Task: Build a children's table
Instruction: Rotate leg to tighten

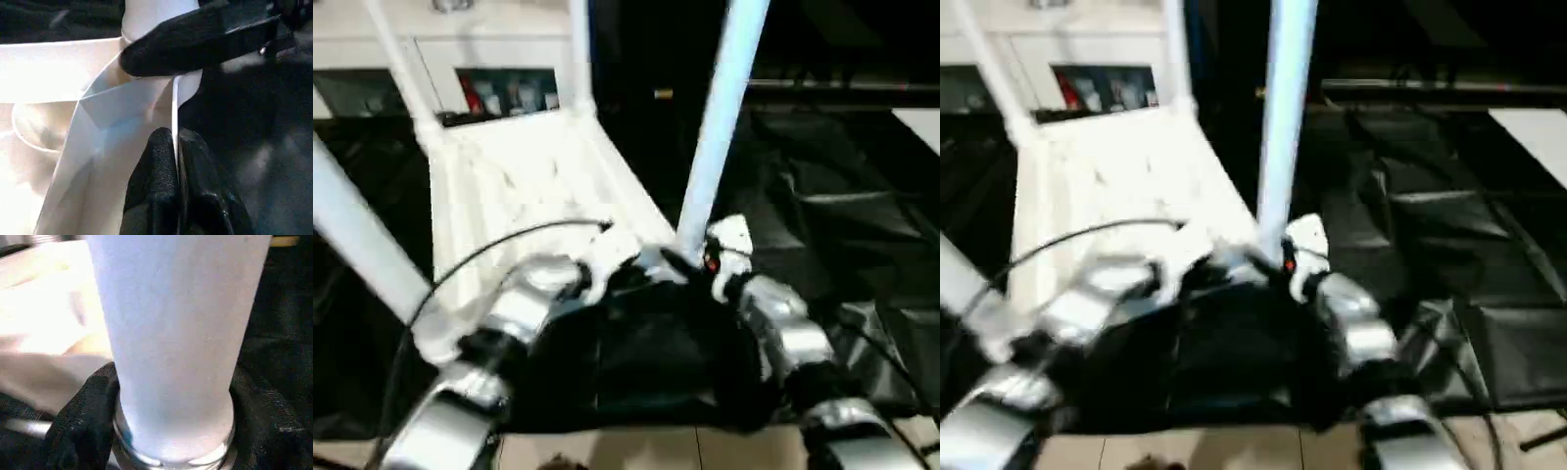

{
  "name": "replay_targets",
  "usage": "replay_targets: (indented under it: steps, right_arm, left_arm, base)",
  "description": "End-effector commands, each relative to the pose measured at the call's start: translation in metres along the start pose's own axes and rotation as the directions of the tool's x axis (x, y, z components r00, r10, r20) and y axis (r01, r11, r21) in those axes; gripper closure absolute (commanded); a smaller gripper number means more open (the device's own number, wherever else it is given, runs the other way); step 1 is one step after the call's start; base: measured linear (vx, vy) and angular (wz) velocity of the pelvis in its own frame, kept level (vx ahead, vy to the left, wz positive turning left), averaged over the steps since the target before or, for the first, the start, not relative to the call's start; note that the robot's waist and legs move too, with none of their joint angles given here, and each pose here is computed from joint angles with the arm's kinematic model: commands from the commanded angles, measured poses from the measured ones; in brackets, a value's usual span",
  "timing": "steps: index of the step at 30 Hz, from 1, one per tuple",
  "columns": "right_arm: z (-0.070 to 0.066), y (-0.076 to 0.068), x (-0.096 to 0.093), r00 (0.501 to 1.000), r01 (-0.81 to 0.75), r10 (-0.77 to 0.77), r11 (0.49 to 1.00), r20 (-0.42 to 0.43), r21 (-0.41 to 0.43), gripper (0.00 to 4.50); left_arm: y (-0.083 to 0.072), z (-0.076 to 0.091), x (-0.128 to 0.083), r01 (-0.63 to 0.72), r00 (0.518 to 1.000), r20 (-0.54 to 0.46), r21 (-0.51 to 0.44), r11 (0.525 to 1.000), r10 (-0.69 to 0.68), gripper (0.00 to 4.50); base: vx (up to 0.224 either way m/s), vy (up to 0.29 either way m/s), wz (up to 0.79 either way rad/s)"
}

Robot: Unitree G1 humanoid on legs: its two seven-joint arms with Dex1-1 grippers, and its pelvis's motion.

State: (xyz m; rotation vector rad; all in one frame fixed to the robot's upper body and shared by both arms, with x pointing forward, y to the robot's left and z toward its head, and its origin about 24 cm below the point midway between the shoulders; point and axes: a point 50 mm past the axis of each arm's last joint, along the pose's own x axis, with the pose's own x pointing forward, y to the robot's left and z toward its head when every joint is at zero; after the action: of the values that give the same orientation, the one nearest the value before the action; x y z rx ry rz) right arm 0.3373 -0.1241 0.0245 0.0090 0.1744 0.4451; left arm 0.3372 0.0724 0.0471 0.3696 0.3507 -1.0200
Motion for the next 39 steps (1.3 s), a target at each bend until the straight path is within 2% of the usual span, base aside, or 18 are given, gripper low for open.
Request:
replay_targets:
  steps: [1, 3, 5, 9, 11, 14, 16, 17, 19, 21, 22, 24, 27, 28, 29, 31, 36, 39]
  right_arm:
    - [-0.014, -0.005, -0.001, 0.988, 0.148, -0.146, 0.988, -0.058, 0.04, 1.75]
    - [-0.013, -0.002, 0.002, 0.982, 0.184, -0.183, 0.983, -0.05, 0.003, 1.75]
    - [-0.01, 0.005, 0.005, 0.99, 0.139, -0.138, 0.99, -0.02, 0.035, 1.75]
    - [-0.006, 0.008, 0.006, 0.994, 0.107, -0.108, 0.992, 0.017, 0.067, 1.75]
    - [-0.001, 0.006, 0.007, 0.993, 0.105, -0.11, 0.991, 0.054, 0.085, 1.06]
    - [0.007, 0.002, 0.008, 0.992, 0.09, -0.096, 0.993, 0.086, 0.076, 0.85]
    - [0.02, -0.008, 0.004, 0.991, 0.037, -0.039, 0.999, 0.13, 0.016, 0.64]
    - [0.022, -0.009, 0.003, 0.991, 0.011, -0.012, 1.0, 0.133, 0.006, 0.64]
    - [0.024, -0.009, 0.001, 0.991, -0.052, 0.052, 0.999, 0.122, -0.001, 0.45]
    - [0.024, -0.007, -0.005, 0.976, -0.2, 0.204, 0.978, 0.081, -0.053, 0.45]
    - [0.021, -0.007, -0.017, 0.935, -0.351, 0.355, 0.927, 0.009, -0.134, 0.45]
    - [0.021, -0.008, -0.024, 0.905, -0.423, 0.424, 0.891, -0.03, -0.164, 0.45]
    - [0.021, -0.01, -0.03, 0.881, -0.471, 0.47, 0.866, -0.05, -0.167, 0.45]
    - [0.021, -0.011, -0.035, 0.846, -0.532, 0.527, 0.832, -0.076, -0.155, 0.45]
    - [0.021, -0.011, -0.035, 0.846, -0.532, 0.527, 0.832, -0.076, -0.155, 0.45]
    - [0.02, -0.013, -0.037, 0.824, -0.567, 0.556, 0.81, -0.109, -0.149, 0.45]
    - [0.023, -0.012, -0.035, 0.821, -0.571, 0.562, 0.807, -0.104, -0.15, 0.45]
    - [0.023, -0.01, -0.036, 0.794, -0.608, 0.594, 0.779, -0.129, -0.152, 0.45]
  left_arm:
    - [0.006, 0.011, 0.005, -0.111, 0.991, 0.073, -0.036, 0.993, 0.114, 4.5]
    - [0.006, 0.011, 0.007, -0.125, 0.99, 0.068, -0.039, 0.991, 0.128, 4.5]
    - [0.005, 0.011, 0.008, -0.117, 0.99, 0.069, -0.038, 0.992, 0.12, 4.5]
    - [0.003, 0.009, 0.007, -0.092, 0.993, 0.073, -0.03, 0.995, 0.094, 4.5]
    - [0.002, 0.007, 0.006, -0.08, 0.994, 0.074, -0.021, 0.997, 0.082, 4.5]
    - [0.001, 0.006, 0.004, -0.058, 0.995, 0.08, -0.012, 0.998, 0.059, 4.5]
    - [0.0, 0.003, -0.002, -0.022, 0.996, 0.09, 0.006, 1.0, 0.021, 4.5]
    - [0.001, 0.003, -0.003, -0.017, 0.996, 0.091, 0.009, 1.0, 0.017, 4.5]
    - [0.001, 0.002, -0.006, -0.014, 0.996, 0.089, 0.013, 1.0, 0.013, 4.5]
    - [0.002, -0.001, -0.01, -0.007, 0.996, 0.091, 0.019, 1.0, 0.005, 4.5]
    - [0.004, -0.004, -0.015, 0.009, 0.996, 0.089, 0.023, 1.0, -0.011, 4.5]
    - [0.004, -0.005, -0.019, 0.027, 0.996, 0.09, 0.025, 0.999, -0.029, 4.5]
    - [0.004, -0.005, -0.021, 0.05, 0.994, 0.094, 0.029, 0.998, -0.053, 4.5]
    - [0.001, -0.005, -0.025, 0.103, 0.99, 0.096, 0.039, 0.994, -0.106, 4.5]
    - [0.001, -0.005, -0.025, 0.103, 0.99, 0.096, 0.039, 0.994, -0.106, 4.5]
    - [-0.005, -0.005, -0.03, 0.192, 0.976, 0.098, 0.05, 0.98, -0.196, 4.5]
    - [-0.015, -0.006, -0.034, 0.299, 0.949, 0.084, 0.059, 0.953, -0.303, 4.5]
    - [-0.016, -0.006, -0.035, 0.314, 0.945, 0.081, 0.062, 0.947, -0.318, 4.5]
  base:
    - [0.0, 0.0, 0.0]
    - [0.0, 0.0, 0.0]
    - [0.0, 0.0, 0.0]
    - [0.0, 0.0, 0.0]
    - [0.0, 0.0, 0.0]
    - [0.0, 0.0, 0.0]
    - [0.0, 0.0, 0.0]
    - [0.0, 0.0, 0.0]
    - [0.0, 0.0, 0.0]
    - [0.0, 0.0, 0.0]
    - [0.0, 0.0, 0.0]
    - [0.0, 0.0, 0.0]
    - [0.0, 0.0, 0.0]
    - [0.0, 0.0, 0.0]
    - [0.0, 0.0, 0.0]
    - [0.0, 0.0, 0.0]
    - [0.0, 0.0, 0.0]
    - [0.0, 0.0, 0.0]
